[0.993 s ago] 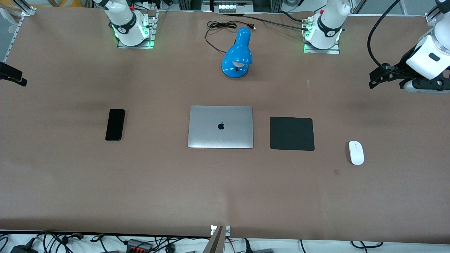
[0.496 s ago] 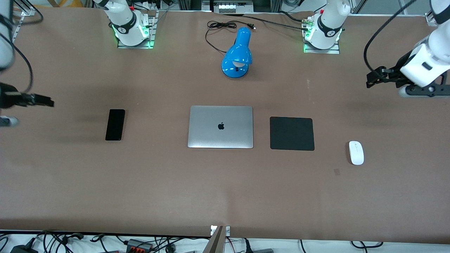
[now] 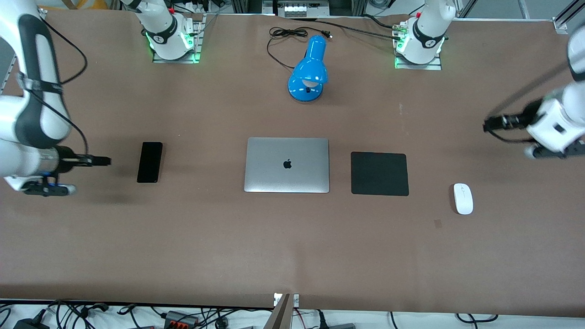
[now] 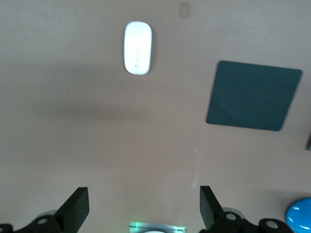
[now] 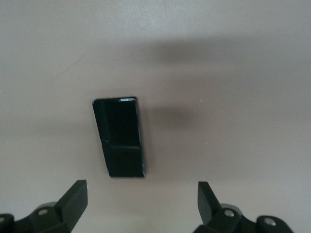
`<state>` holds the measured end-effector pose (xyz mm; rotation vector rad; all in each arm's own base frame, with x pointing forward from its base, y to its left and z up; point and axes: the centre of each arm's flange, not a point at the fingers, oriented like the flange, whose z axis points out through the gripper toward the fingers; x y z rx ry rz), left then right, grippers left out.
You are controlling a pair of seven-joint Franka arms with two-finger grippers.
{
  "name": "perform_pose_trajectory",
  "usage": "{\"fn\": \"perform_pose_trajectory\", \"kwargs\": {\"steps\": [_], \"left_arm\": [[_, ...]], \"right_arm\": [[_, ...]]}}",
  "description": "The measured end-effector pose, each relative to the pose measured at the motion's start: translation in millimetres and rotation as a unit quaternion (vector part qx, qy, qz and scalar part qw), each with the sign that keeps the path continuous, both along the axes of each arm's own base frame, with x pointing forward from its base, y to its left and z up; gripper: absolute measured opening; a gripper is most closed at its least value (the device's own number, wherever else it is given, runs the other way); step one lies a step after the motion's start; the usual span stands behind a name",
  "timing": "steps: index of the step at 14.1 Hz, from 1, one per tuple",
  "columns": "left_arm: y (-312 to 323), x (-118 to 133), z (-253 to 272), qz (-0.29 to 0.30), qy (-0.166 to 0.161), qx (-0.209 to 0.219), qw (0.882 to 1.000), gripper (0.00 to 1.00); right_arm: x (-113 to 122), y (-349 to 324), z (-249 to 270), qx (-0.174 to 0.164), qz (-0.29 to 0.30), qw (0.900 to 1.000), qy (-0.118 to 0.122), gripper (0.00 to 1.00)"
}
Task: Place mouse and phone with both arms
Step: 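Reach the right gripper to the phone while the left gripper reaches the mouse, then close the right gripper on the phone while the left gripper grasps the mouse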
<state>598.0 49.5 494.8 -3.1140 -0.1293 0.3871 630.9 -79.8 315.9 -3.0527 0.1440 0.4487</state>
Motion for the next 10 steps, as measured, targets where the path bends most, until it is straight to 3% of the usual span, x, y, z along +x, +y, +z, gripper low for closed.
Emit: {"fn": "perform_pose_trajectory", "kwargs": {"steps": [5, 8, 10], "left_arm": [[22.1, 72.4, -100.5, -0.099, -0.104, 0.000, 0.990, 1.00], [38.2, 72.4, -182.2, -0.102, -0.138, 0.010, 0.985, 1.00], [48.5, 60.0, -233.5, -0.099, -0.135, 0.010, 0.986, 1.00]], "right_arm": [[-35.9, 35.8, -83.2, -0.012, 0.003, 1.000, -0.029, 1.00], [-55.1, 57.6, -112.4, -0.019, 0.005, 0.999, -0.038, 1.00], [-63.3, 62.6, -124.8, -0.020, 0.008, 0.999, -0.042, 1.00]]}}
